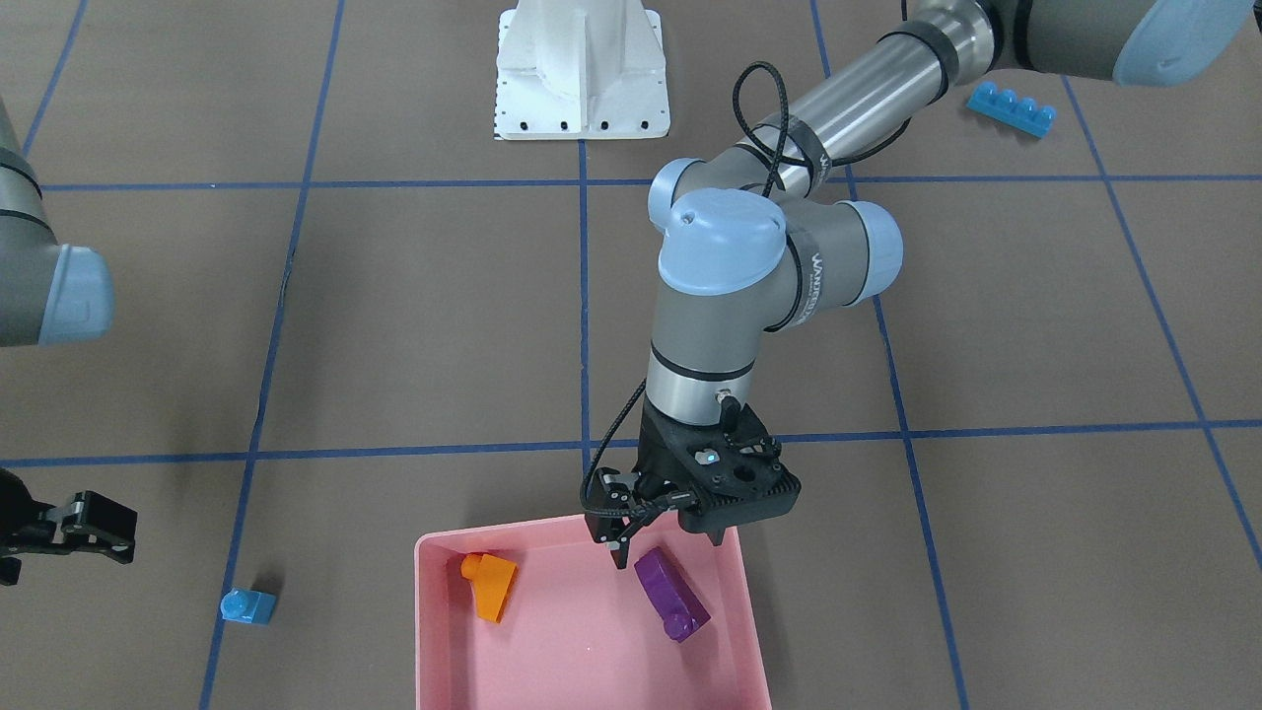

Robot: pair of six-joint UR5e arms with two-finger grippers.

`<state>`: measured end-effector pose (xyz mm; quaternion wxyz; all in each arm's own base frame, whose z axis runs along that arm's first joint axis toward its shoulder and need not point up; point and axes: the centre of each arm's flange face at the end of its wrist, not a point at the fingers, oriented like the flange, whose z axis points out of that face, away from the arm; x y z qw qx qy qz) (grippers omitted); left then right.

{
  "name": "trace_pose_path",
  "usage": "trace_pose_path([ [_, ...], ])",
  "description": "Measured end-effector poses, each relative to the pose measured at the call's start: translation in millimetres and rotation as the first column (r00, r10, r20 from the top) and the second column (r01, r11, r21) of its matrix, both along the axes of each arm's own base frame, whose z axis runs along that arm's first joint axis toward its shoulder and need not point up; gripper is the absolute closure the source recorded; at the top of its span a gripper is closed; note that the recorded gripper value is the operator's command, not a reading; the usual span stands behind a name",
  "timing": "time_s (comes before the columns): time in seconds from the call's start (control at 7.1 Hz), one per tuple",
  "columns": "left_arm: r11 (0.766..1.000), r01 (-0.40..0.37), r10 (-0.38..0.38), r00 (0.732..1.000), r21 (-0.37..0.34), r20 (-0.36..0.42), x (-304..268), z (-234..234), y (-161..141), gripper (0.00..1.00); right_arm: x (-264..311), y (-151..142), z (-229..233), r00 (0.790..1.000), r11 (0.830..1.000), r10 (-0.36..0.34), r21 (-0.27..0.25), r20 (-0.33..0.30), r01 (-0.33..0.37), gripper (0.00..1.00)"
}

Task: Put all blocks into box

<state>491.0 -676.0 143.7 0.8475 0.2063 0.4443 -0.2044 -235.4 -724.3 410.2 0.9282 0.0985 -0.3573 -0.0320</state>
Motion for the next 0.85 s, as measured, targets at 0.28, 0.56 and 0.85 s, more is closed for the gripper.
trace_pose_path([
  [0.28,0.995,-0.063,0.061,0.998,0.077,0.034,-26,33,29,0.0,-55,-5,3,0.995,0.994,0.104,-0.02,0.003,-0.104,0.02],
  [0.56,0.991,-0.092,0.089,0.996,0.094,0.029,-38,45,45,0.0,-107,-8,13,0.972,0.971,0.236,-0.041,0.015,-0.235,0.03],
  [0.85,0.991,-0.094,0.092,0.995,0.096,0.025,-40,45,48,0.0,-143,0,26,0.945,0.945,0.326,-0.051,0.026,-0.324,0.09],
])
